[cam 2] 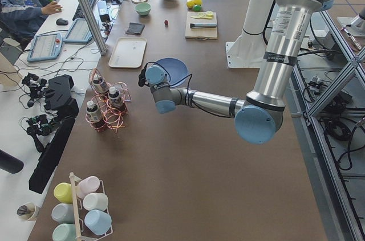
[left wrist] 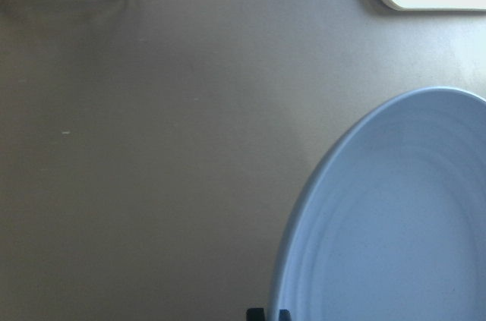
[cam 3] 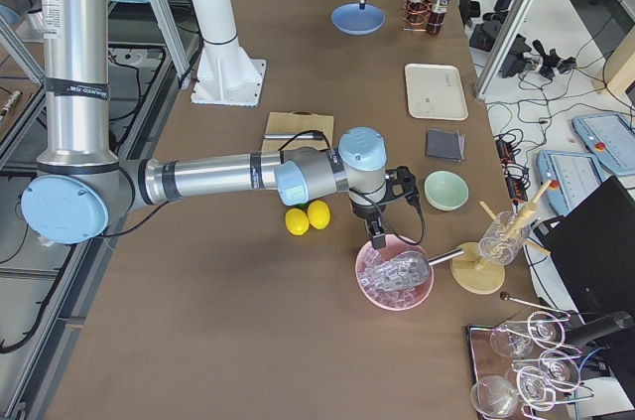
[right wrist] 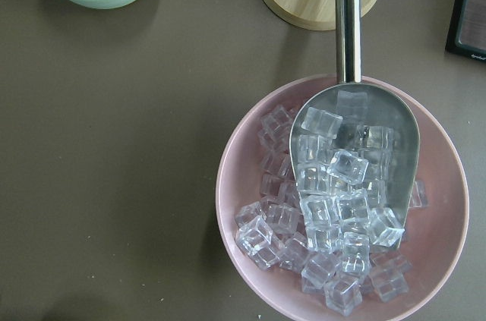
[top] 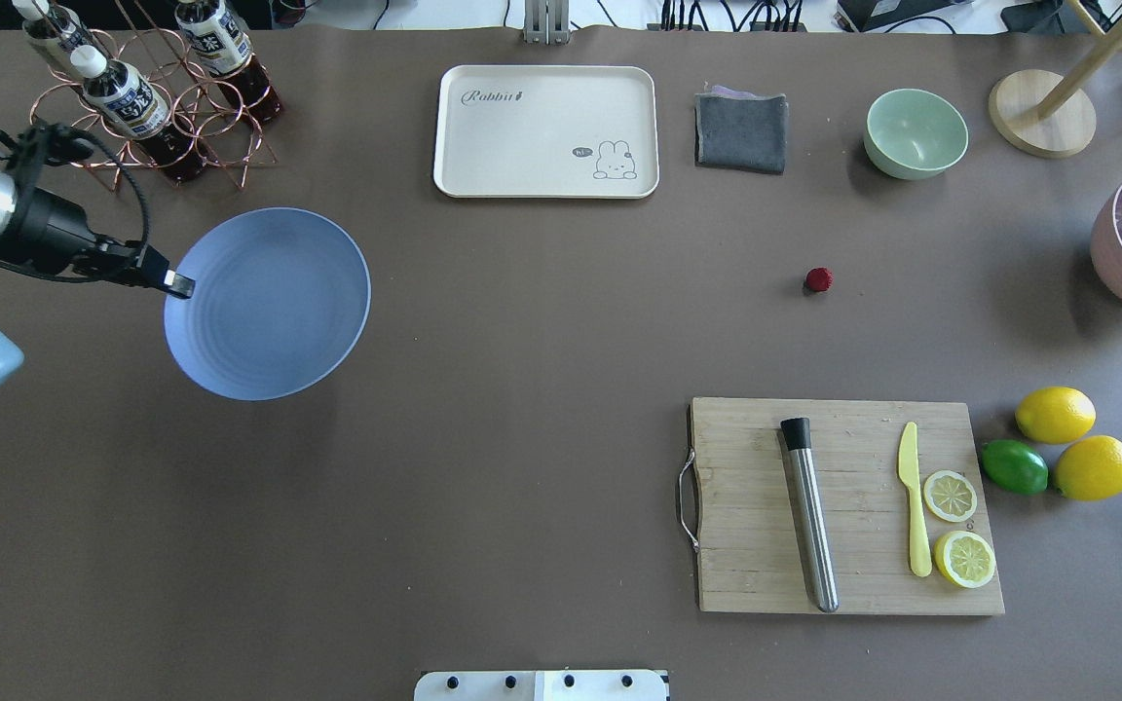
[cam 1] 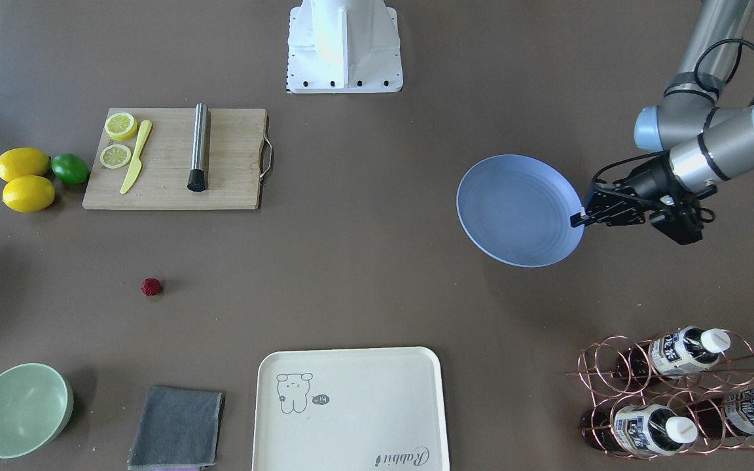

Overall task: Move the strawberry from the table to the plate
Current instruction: 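Push the blue plate with the left gripper toward the table centre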

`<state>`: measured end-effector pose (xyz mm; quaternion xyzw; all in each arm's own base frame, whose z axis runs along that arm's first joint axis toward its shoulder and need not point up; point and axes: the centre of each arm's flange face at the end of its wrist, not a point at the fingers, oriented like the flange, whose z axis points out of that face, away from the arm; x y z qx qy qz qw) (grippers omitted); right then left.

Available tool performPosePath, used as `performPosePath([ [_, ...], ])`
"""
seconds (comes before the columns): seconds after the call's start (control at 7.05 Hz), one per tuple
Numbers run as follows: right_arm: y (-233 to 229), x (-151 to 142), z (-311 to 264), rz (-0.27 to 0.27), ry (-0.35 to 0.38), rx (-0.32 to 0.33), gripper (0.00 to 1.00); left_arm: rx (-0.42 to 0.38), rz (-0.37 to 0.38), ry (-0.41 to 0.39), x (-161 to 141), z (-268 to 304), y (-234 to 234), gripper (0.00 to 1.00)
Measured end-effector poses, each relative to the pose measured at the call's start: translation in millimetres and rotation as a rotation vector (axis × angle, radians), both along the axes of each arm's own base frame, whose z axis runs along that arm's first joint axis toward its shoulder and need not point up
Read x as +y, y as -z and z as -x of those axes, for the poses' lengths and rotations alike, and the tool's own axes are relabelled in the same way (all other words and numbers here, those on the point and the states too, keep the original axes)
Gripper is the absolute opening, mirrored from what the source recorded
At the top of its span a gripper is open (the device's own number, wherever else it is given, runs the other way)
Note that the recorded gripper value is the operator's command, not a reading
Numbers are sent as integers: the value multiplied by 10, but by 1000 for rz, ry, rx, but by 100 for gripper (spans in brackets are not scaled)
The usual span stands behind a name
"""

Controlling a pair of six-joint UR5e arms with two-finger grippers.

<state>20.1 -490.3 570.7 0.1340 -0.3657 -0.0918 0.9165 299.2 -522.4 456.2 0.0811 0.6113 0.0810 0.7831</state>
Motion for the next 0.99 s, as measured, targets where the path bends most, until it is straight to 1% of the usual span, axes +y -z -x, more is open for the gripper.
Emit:
performPosePath([
  [0.28,-14,1,2,5,0,-2,100,-18,-13,-3,80,-921,555,0],
  [0.43,-23,0,5,7,1,-3,100,-34,-20,3,119,-1283,827,0],
  [0.71,-38,1,14,11,3,-6,100,-72,-32,33,149,-1808,1320,0],
  [0.85,-42,1,21,12,4,-6,100,-88,-36,44,150,-1962,1461,0],
  [0.99,-54,0,33,14,7,-6,100,-100,-37,50,137,-2065,1509,3],
])
